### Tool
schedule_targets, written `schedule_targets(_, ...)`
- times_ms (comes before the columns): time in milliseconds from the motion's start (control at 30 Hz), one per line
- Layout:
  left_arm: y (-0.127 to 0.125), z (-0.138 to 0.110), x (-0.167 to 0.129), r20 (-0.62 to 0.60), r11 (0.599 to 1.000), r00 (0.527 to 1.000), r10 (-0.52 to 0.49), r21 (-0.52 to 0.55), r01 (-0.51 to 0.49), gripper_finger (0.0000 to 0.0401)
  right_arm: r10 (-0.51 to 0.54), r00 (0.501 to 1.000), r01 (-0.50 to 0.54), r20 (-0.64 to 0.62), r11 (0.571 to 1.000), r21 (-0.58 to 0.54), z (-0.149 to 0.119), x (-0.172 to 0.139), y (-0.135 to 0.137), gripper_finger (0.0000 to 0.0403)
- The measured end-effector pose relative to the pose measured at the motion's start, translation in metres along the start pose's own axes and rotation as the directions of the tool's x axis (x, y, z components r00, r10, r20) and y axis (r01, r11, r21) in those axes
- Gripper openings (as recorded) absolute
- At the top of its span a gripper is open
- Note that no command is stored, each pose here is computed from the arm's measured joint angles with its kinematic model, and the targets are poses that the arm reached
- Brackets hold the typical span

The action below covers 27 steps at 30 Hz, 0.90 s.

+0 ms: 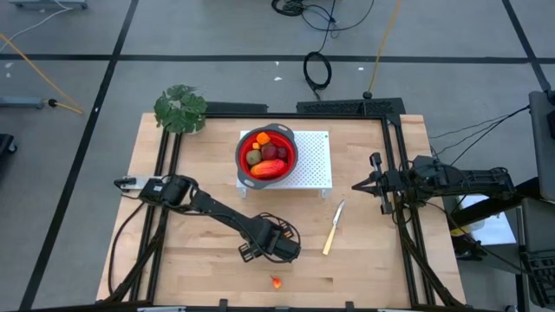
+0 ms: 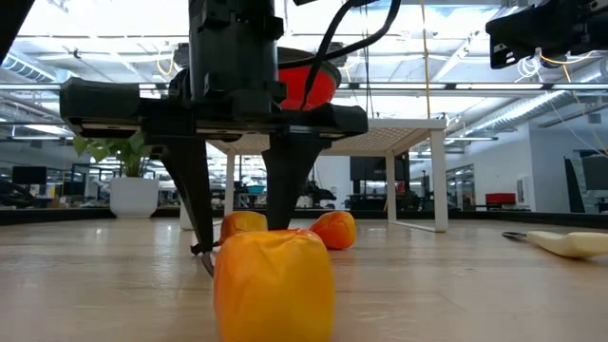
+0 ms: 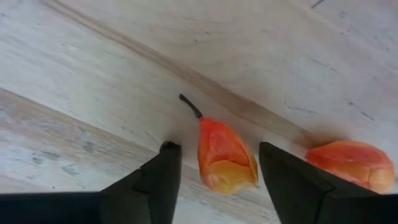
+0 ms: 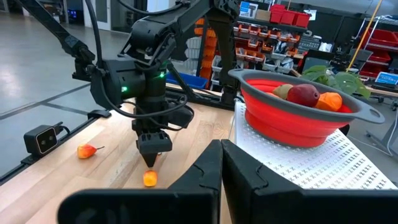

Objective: Pick & Place Fruit
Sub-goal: Put the orange peach into the orange strainer bowl on the shelf

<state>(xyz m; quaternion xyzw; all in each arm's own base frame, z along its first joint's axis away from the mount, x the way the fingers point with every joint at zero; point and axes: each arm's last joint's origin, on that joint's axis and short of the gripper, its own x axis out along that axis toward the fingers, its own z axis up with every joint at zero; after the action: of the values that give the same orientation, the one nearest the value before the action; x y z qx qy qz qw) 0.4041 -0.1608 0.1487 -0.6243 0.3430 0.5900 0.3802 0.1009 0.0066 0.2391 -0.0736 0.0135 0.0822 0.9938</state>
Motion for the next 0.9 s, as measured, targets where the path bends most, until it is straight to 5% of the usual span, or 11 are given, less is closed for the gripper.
schedule_targets(333,0.000,0.001,0.000,0.013,1.000,1.000,-0.001,0.001,0.001,0.0123,-0.001,1.000,0.001,0.000,1.000,0.000,0.000,0.000,0.000,0.0000)
schedule_targets(667,0.004,0.002,-0.035,-0.026,0.983,0.996,-0.089,0.157,0.092,0.0105,0.000,1.000,0.000,0.001,1.000,0.000,0.000,0.000,0.000,0.0000)
schedule_targets(800,0.008,-0.001,-0.067,-0.019,0.892,0.955,-0.296,0.352,0.284,0.0104,0.000,1.000,0.000,0.001,1.000,0.000,0.000,0.000,0.000,0.0000)
schedule_targets(900,0.014,-0.007,-0.096,-0.019,0.748,0.865,-0.501,0.494,0.444,0.0104,0.000,1.000,0.000,0.001,1.000,0.000,0.000,0.000,0.000,0.0000)
